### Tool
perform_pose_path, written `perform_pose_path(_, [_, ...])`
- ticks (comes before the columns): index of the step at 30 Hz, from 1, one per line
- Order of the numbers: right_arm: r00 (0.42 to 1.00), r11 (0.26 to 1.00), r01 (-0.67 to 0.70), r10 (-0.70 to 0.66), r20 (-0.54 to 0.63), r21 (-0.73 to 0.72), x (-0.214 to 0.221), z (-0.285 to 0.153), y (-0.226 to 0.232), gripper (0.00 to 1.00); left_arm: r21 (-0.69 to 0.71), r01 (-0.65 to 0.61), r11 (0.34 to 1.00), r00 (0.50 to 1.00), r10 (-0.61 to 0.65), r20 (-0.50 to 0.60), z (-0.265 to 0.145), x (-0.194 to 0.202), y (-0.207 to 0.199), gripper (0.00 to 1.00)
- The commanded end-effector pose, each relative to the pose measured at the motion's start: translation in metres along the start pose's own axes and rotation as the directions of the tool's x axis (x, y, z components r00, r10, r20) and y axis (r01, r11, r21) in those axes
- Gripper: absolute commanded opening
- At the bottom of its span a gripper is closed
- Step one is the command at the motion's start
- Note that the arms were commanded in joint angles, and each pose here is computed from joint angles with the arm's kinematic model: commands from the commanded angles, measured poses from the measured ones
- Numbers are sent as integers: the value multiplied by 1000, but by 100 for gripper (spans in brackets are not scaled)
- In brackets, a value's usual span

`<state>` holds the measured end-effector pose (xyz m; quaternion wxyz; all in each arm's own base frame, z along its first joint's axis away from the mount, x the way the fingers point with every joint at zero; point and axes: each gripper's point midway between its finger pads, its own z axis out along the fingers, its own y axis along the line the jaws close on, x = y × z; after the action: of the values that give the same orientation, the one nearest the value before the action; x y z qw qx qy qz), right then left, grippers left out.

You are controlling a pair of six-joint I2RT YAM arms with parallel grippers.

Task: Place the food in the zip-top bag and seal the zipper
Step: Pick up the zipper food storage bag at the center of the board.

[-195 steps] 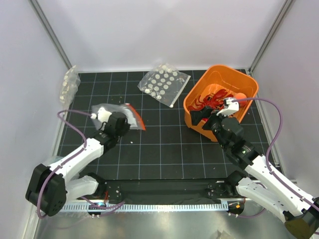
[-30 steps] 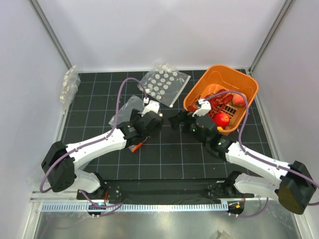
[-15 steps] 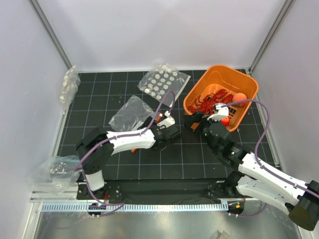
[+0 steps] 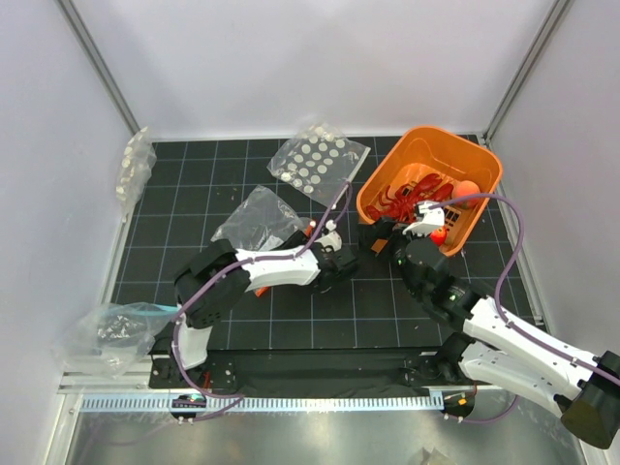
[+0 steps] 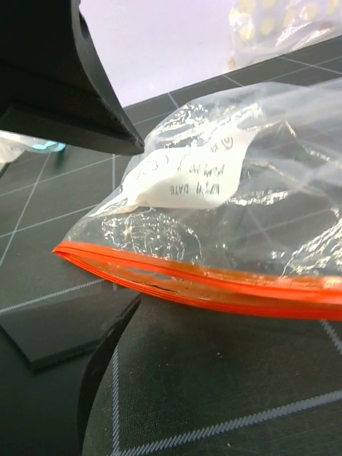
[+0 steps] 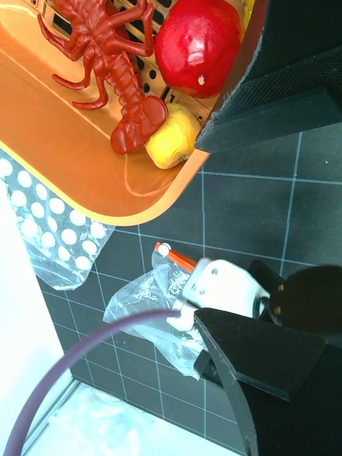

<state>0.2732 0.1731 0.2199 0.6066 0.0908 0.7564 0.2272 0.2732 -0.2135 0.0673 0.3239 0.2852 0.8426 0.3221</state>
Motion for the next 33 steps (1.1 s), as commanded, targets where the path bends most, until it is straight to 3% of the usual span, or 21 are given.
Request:
perform_pose_path(1, [999, 1000, -13, 12, 51, 7, -16, -1, 2, 100, -17, -17, 1000, 1000, 17, -10, -1, -2, 1, 77])
perform_pose_path(5, [998, 1000, -14, 13, 54, 9, -17, -2, 1, 100, -61, -7, 998, 999, 5, -35, 6, 1, 6, 57])
perform_pose_path(8, [998, 1000, -15, 14, 60, 7, -19, -3, 1, 100, -73, 8, 997, 998, -13, -63, 14, 5, 10, 50])
perform_pose_path(18, [998, 1000, -15, 14, 66, 6, -21, -4, 1, 100, -89, -77, 993, 987, 63, -150, 27, 18, -4, 49])
perform_pose_path(22, [998, 1000, -17, 16, 66, 6, -21, -5, 1, 100, -117, -90, 989, 986, 72, -152, 30, 17, -4, 43])
perform_pose_path(29, [997, 1000, -23, 23, 69, -7, -23, -7, 3, 100, -246, -52, 968, 995, 29, -97, 32, 4, 19, 3])
perform_pose_path(33, [998, 1000, -22, 23, 66, -8, -22, -7, 3, 99, -320, 13, 947, 998, -32, -56, 23, -2, 38, 1])
